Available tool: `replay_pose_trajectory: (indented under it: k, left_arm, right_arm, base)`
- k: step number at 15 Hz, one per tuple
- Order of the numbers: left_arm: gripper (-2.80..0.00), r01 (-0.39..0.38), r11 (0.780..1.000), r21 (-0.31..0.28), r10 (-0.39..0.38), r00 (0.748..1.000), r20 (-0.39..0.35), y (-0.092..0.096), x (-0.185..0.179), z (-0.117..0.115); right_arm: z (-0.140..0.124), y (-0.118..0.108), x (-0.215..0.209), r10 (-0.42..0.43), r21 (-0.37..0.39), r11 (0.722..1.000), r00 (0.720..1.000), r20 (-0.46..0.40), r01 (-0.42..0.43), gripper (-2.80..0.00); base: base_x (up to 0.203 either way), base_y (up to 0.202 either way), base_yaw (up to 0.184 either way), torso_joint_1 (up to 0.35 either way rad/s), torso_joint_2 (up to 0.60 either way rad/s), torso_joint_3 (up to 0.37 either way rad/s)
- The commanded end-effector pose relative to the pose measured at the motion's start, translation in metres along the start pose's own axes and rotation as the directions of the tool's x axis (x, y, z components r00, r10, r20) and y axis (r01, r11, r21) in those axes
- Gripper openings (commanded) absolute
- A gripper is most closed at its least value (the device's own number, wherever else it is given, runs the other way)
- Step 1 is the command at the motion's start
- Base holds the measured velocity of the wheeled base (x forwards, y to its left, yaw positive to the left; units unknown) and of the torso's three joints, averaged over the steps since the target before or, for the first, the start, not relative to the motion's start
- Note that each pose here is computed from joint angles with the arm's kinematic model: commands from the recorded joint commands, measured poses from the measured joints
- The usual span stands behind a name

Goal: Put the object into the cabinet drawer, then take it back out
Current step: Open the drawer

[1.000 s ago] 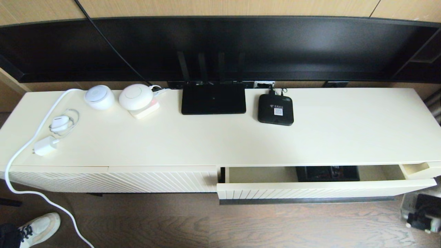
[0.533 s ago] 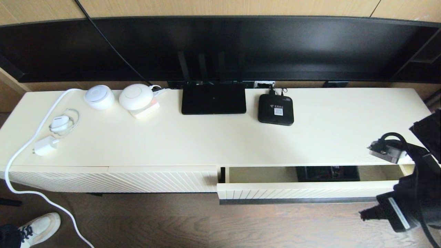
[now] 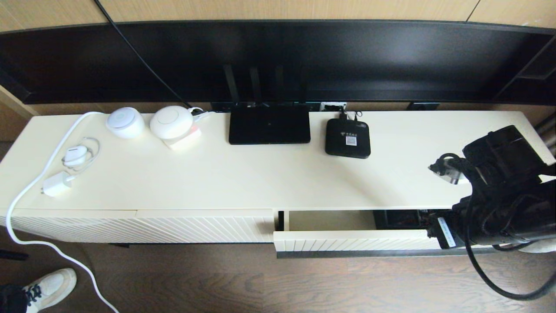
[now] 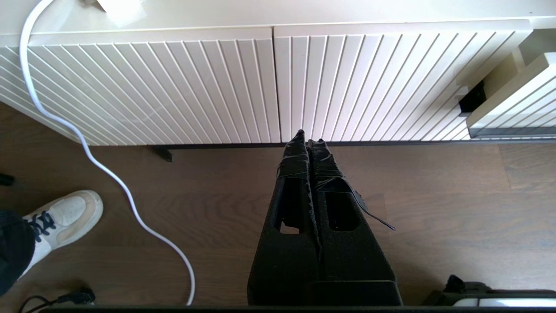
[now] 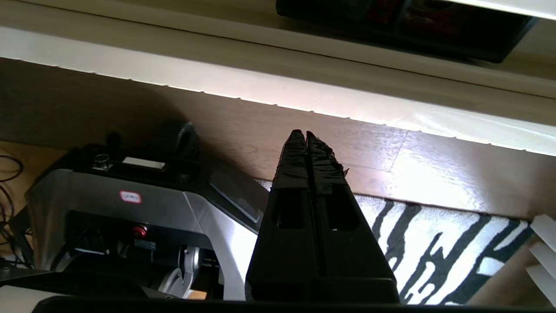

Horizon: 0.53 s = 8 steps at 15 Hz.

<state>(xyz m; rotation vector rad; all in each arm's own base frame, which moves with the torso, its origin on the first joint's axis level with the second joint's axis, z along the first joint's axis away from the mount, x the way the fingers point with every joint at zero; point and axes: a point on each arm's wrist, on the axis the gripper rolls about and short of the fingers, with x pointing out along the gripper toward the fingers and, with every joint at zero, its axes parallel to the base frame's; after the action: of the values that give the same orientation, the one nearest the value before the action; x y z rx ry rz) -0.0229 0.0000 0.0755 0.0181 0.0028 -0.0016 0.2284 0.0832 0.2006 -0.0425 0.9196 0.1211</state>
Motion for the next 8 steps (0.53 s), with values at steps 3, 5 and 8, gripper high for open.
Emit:
replay_pose_trajectory:
  k: [3, 5, 8]
  left_arm:
    - [-2.80, 0.000, 1.000, 0.000, 0.000, 1.000, 0.000, 0.000, 0.000, 0.000]
    - [-2.80, 0.000, 1.000, 0.000, 0.000, 1.000, 0.000, 0.000, 0.000, 0.000]
    - [-2.80, 0.000, 1.000, 0.000, 0.000, 1.000, 0.001, 0.000, 0.000, 0.000]
  right_arm:
    - [-0.001, 0.000, 0.016, -0.030, 0.000, 1.000, 0.998, -0.047, 0.030, -2.80]
    - [0.005, 0.001, 0.020, -0.035, 0.010, 0.999, 0.999, -0.006, 0.035, -2.80]
    - [0.011, 0.000, 0.024, -0.069, 0.058, 0.996, 0.997, 0.044, 0.067, -2.80]
  base:
    - [0.000, 0.000, 0.000, 0.000, 0.00, 0.000]
    - [0.000, 0.000, 0.000, 0.000, 0.00, 0.000]
    - [0.000, 0.000, 0.000, 0.000, 0.00, 0.000]
